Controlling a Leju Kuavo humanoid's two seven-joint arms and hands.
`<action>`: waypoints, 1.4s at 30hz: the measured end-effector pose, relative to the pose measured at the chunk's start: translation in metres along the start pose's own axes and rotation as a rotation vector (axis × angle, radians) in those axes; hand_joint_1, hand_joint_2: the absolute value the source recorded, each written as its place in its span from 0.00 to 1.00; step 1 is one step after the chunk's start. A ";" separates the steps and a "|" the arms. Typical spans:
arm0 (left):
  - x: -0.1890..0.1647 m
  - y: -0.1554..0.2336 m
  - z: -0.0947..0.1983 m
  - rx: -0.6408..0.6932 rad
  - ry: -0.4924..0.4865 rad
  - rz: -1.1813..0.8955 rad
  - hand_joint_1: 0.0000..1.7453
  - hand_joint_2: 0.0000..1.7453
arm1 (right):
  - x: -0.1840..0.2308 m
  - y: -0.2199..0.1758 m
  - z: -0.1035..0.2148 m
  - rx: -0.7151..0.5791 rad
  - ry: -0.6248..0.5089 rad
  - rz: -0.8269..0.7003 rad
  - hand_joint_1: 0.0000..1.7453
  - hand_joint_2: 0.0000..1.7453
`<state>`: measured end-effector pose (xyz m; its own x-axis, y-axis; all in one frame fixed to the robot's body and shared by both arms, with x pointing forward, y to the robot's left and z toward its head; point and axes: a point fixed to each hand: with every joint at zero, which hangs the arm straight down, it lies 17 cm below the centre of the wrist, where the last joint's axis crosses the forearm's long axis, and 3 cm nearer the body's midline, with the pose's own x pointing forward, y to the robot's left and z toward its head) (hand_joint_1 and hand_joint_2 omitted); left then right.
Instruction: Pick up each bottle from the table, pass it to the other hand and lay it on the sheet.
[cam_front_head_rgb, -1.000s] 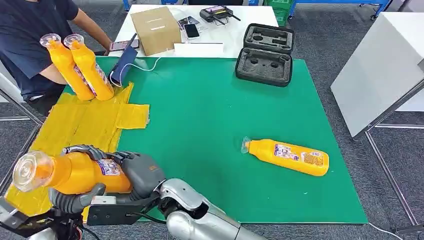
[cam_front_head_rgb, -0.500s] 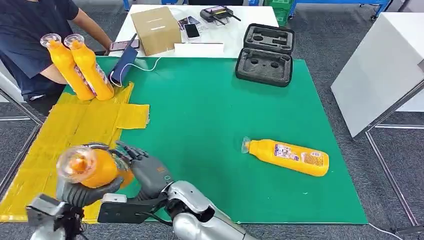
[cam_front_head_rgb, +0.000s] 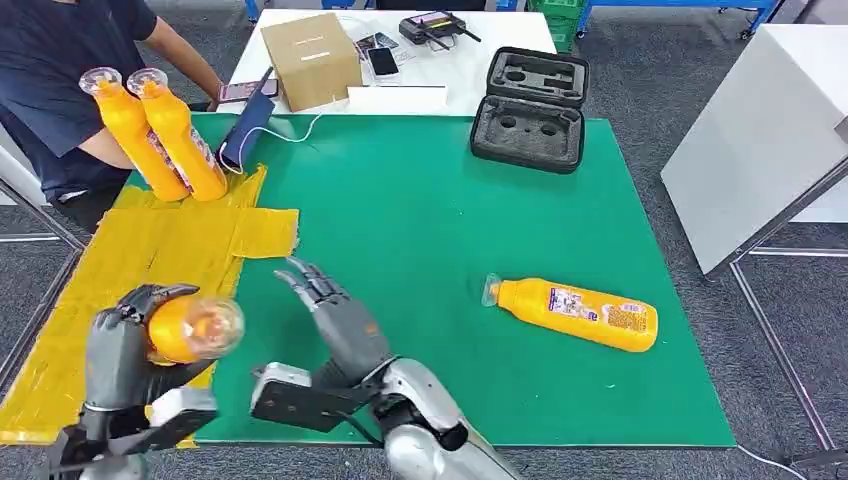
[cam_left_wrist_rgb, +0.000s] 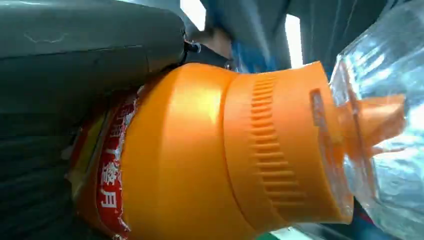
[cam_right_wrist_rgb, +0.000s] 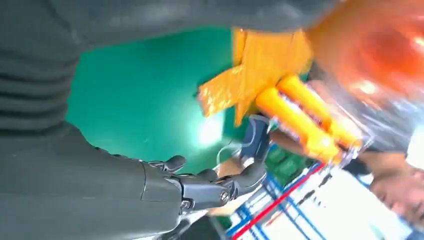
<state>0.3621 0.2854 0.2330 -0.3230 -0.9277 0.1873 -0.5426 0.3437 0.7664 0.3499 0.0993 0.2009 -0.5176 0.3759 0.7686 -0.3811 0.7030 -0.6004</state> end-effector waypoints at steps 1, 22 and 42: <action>-0.003 -0.004 0.007 -0.003 -0.005 -0.112 1.00 1.00 | -0.003 -0.006 0.005 -0.014 0.005 0.000 0.00 1.00; -0.037 -0.194 0.091 -0.482 -0.121 -0.448 0.00 1.00 | -0.027 -0.062 0.074 -0.101 -0.024 0.056 0.00 1.00; -0.072 -0.206 0.085 -0.544 -0.138 -0.508 0.00 0.00 | -0.021 -0.066 0.073 -0.111 -0.036 0.055 0.00 1.00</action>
<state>0.4313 0.2943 0.0098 -0.2490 -0.9137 -0.3211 -0.2033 -0.2748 0.9397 0.3304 0.0009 0.2083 -0.5631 0.3955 0.7256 -0.2653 0.7450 -0.6120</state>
